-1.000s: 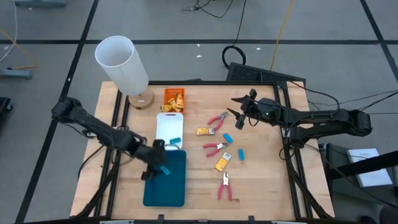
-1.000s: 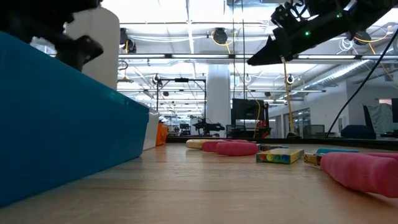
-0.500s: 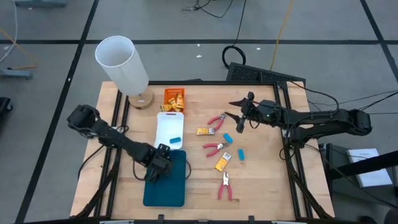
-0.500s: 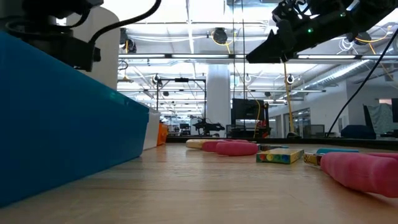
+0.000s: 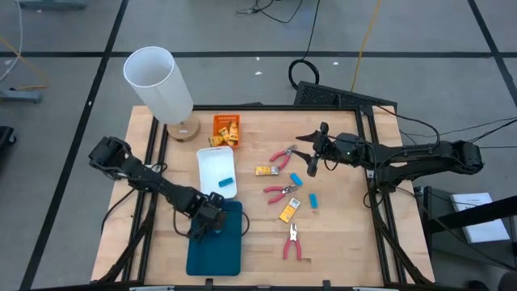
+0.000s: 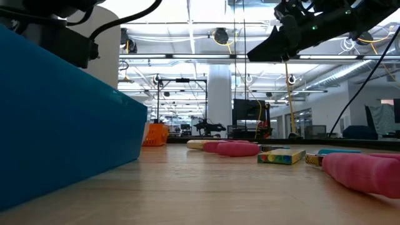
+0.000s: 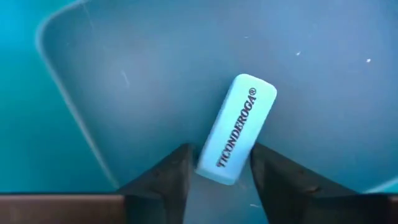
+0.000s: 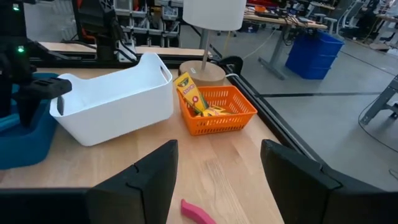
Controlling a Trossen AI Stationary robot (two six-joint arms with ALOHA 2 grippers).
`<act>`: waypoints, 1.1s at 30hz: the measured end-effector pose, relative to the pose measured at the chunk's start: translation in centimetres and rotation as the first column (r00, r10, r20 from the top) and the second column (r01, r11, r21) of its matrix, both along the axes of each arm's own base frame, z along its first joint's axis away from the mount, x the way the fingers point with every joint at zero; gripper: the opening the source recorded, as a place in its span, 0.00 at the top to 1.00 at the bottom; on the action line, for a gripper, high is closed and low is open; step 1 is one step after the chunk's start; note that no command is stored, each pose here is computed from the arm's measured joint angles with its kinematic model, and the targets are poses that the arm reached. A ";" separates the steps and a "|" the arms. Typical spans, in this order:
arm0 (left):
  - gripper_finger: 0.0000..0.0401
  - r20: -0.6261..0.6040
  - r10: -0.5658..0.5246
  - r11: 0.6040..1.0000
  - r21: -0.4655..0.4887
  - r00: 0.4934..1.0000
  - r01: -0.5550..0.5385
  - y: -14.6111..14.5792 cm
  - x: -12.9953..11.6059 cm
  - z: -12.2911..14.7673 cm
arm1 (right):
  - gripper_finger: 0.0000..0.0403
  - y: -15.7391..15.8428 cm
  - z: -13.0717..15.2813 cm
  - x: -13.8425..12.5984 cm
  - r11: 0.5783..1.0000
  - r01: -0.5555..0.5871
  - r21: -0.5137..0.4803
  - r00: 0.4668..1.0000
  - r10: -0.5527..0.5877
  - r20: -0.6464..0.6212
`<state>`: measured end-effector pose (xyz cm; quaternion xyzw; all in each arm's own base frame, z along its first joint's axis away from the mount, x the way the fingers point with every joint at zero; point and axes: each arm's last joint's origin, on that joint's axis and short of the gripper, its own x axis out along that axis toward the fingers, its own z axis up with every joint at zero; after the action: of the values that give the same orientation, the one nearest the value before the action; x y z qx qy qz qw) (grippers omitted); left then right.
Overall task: Pick & Place School Supplies
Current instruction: Put the blue eraser into the white bin
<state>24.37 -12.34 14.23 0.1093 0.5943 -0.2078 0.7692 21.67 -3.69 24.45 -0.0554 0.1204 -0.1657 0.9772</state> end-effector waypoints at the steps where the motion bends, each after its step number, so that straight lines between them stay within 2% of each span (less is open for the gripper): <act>1: 0.61 -0.001 0.006 1.000 -0.001 1.000 -0.006 0.0 0.0 0.0 | 0.45 0.0 0.0 0.0 1.000 0.000 0.000 1.000 0.000 0.001; 5: 0.70 0.011 0.008 1.000 -0.006 1.000 -0.008 0.0 0.1 0.0 | 0.45 0.0 0.0 0.0 1.000 0.001 -0.001 1.000 -0.001 0.000; 10: 0.77 0.015 0.008 1.000 -0.008 1.000 -0.008 0.0 0.2 0.0 | 0.45 0.0 0.0 0.0 1.000 0.001 -0.002 1.000 -0.001 0.000; 18: 0.78 0.052 -0.001 1.000 -0.014 0.999 0.002 -0.1 0.3 0.5 | 0.45 0.0 0.0 0.0 1.000 0.001 -0.003 1.000 -0.001 -0.001; 27: 0.78 0.109 0.001 1.000 -0.023 0.994 0.002 -0.7 1.5 2.2 | 0.45 0.0 0.0 0.0 1.000 0.001 -0.003 1.000 -0.001 -0.001; 33: 0.78 0.118 0.025 0.999 -0.037 0.993 -0.021 -1.2 2.7 4.8 | 0.45 0.0 0.0 0.0 1.000 0.001 -0.003 1.000 -0.001 -0.001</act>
<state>27.05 -13.56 19.08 0.1006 0.5448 -0.2027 0.8075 21.66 -3.70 24.46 -0.0569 0.1204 -0.1664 0.9770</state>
